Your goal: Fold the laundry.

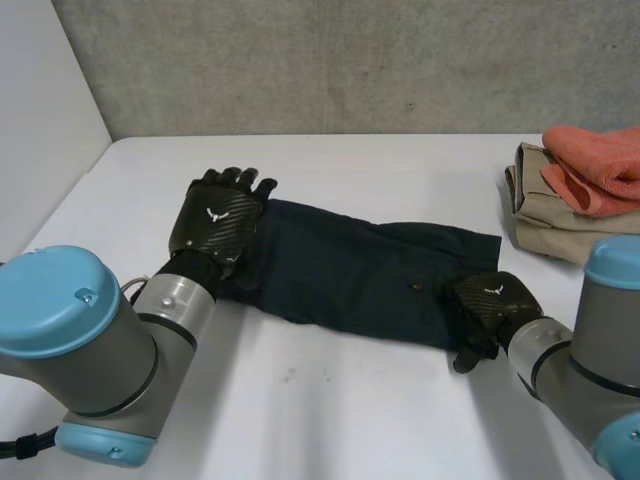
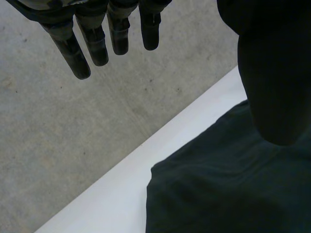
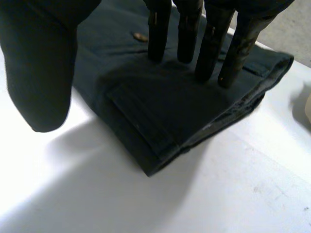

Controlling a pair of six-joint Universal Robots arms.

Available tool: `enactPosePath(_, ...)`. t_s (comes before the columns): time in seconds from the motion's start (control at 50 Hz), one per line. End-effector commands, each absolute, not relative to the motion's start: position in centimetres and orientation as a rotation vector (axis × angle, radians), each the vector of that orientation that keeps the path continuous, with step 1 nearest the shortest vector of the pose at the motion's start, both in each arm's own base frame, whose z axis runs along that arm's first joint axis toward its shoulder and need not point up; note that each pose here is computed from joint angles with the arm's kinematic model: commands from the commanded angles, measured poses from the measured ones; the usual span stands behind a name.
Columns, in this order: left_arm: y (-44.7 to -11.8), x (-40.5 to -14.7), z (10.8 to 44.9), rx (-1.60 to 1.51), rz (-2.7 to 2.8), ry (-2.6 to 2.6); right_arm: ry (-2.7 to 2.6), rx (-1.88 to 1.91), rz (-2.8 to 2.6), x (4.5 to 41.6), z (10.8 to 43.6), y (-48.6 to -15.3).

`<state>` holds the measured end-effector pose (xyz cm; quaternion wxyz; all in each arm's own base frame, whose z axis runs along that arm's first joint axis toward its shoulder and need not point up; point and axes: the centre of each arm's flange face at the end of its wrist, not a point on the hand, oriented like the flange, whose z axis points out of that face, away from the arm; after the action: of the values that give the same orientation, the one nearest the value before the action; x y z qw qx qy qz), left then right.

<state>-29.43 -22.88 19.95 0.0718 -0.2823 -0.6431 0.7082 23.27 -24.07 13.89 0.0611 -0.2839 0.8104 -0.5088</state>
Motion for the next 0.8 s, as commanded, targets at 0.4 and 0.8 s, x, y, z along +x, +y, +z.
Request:
enactPosePath(0.4, -22.2, -28.5, 21.0, -0.849, 2.136, -1.945, 2.531, -1.119, -1.898, 18.0, 18.9, -26.4)
enactPosePath(0.8, -23.0, -25.7, 22.7, -0.764, 2.209, -1.987, 1.380, -1.946, -2.113, 32.6, 21.0, -23.2)
